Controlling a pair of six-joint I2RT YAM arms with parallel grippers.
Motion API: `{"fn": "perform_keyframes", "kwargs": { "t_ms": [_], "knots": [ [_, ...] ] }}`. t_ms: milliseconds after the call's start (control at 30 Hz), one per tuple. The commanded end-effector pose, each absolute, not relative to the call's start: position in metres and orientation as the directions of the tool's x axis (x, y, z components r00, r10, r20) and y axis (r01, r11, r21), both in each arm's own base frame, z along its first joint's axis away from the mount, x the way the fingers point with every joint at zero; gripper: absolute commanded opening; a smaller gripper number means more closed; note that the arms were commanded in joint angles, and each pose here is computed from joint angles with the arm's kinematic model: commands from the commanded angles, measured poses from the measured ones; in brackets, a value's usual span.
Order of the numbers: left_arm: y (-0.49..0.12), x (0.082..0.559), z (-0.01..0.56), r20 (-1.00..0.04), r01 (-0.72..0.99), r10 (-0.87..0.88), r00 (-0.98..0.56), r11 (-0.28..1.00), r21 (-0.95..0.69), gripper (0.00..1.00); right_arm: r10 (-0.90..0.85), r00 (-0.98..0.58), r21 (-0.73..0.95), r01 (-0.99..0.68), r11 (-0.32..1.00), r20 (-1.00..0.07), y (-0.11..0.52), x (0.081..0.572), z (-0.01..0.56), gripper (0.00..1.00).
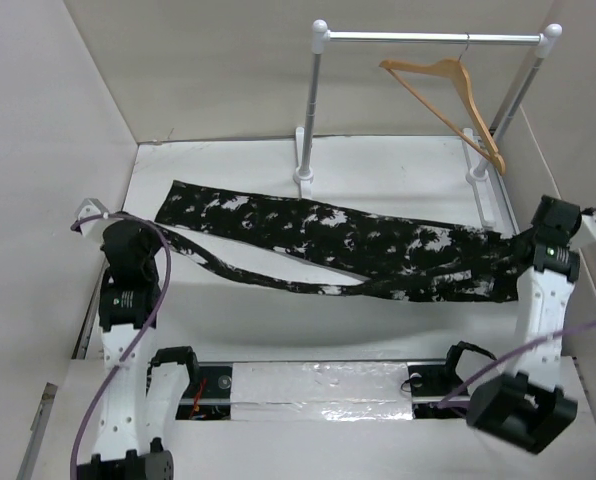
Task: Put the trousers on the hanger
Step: Fold the trousers at the center of the board.
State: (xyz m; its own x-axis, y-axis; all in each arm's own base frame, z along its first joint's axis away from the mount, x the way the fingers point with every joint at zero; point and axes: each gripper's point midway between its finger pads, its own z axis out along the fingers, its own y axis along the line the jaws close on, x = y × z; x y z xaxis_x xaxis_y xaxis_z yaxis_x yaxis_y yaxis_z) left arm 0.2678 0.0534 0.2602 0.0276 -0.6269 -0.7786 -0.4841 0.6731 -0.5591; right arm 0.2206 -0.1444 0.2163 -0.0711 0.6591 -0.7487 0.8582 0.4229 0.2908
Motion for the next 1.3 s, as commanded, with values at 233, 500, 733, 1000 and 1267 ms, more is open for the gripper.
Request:
{"fn": "perform_keyframes", "kwargs": {
  "t_ms": [233,500,733,1000,1267],
  "knots": [
    [0.078,0.337,0.259,-0.764,-0.641,-0.645,-0.018,0.594,-0.486,0.00,0.649,0.007,0.441,0.740,0.509,-0.761,-0.168,0.326,0.257,0.00],
    [0.104,0.347,0.214,-0.796,-0.787,-0.592,-0.126,0.548,-0.284,0.00,0.694,-0.047,0.421,0.765,0.488,-0.719,-0.173,0.360,0.229,0.00],
    [0.116,0.376,0.212,-0.808,-0.790,-0.566,-0.162,0.565,-0.238,0.00,0.690,-0.019,0.436,0.762,0.479,-0.724,-0.176,0.380,0.228,0.00],
    [0.129,0.433,0.187,-0.807,-0.814,-0.525,-0.270,0.572,-0.099,0.00,0.699,-0.056,0.394,0.793,0.465,-0.713,-0.180,0.399,0.196,0.00],
    [0.121,0.490,0.163,-0.803,-0.795,-0.505,-0.315,0.603,-0.068,0.00,0.701,-0.073,0.380,0.798,0.468,-0.709,-0.190,0.423,0.183,0.00]
  ]
}}
